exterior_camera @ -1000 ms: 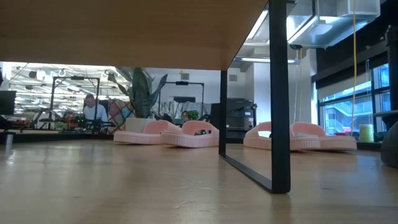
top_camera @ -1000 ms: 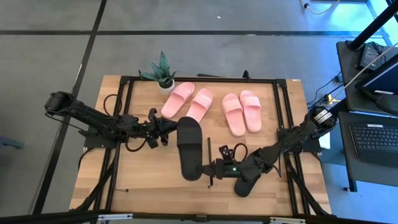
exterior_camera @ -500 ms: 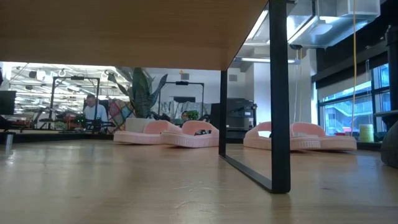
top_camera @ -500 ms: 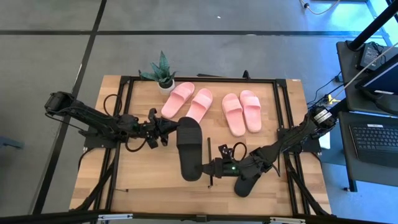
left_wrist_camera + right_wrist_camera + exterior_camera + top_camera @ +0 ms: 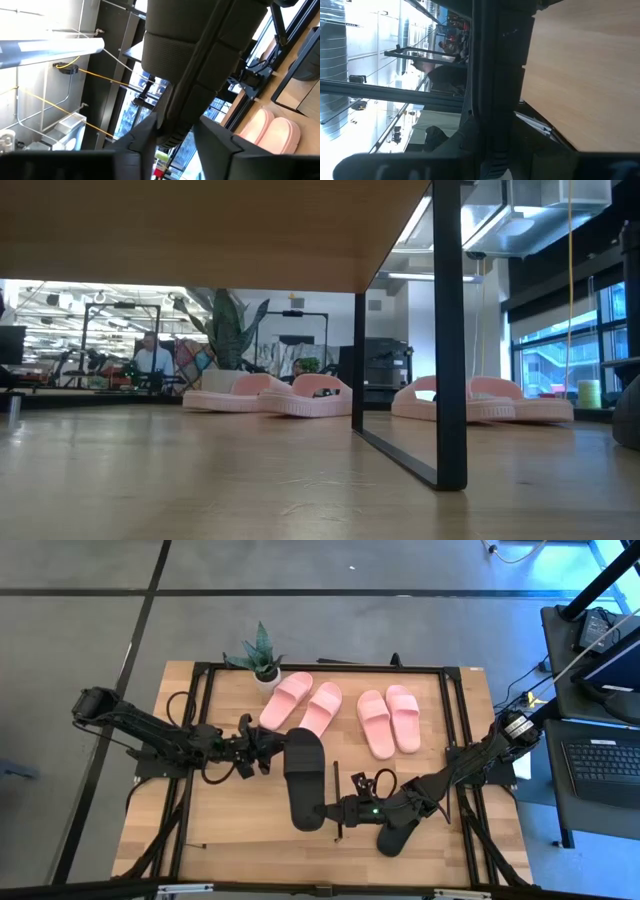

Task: Pick and place slides into the shelf
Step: Put the black slide on the shelf

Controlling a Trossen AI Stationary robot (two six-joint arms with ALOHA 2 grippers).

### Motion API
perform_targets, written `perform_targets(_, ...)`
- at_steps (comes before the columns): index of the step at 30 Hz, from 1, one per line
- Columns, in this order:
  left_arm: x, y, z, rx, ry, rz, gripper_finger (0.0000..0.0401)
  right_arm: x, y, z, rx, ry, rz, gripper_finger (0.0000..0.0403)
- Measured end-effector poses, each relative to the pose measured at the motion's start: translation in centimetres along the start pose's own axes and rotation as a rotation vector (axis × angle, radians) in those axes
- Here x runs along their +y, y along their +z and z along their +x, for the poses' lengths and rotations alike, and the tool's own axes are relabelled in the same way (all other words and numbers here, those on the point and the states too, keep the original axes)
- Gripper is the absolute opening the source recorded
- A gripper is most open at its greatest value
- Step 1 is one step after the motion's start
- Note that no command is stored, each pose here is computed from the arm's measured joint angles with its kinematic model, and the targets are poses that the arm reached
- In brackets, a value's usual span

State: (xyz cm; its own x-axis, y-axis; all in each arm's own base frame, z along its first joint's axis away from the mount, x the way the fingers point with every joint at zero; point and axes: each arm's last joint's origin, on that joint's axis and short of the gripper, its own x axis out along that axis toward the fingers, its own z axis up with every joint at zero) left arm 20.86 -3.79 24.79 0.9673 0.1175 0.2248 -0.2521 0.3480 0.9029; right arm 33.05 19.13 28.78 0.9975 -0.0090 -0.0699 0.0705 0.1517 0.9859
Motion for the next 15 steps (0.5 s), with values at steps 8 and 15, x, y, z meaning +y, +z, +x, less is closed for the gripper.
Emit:
perform_targets(8, -0.2, 0.7, -0.4, 0.067, 0.019, -0.116, 0.0205, 0.1, 0.0, 0.0, -0.002, 0.006, 0.002, 0.0063)
perform_targets(15, 0.5, 1.2, -1.3, 0.241, 0.115, -0.183, 0.0210, 0.2, -0.3, -0.2, 0.007, 0.012, 0.004, 0.0063)
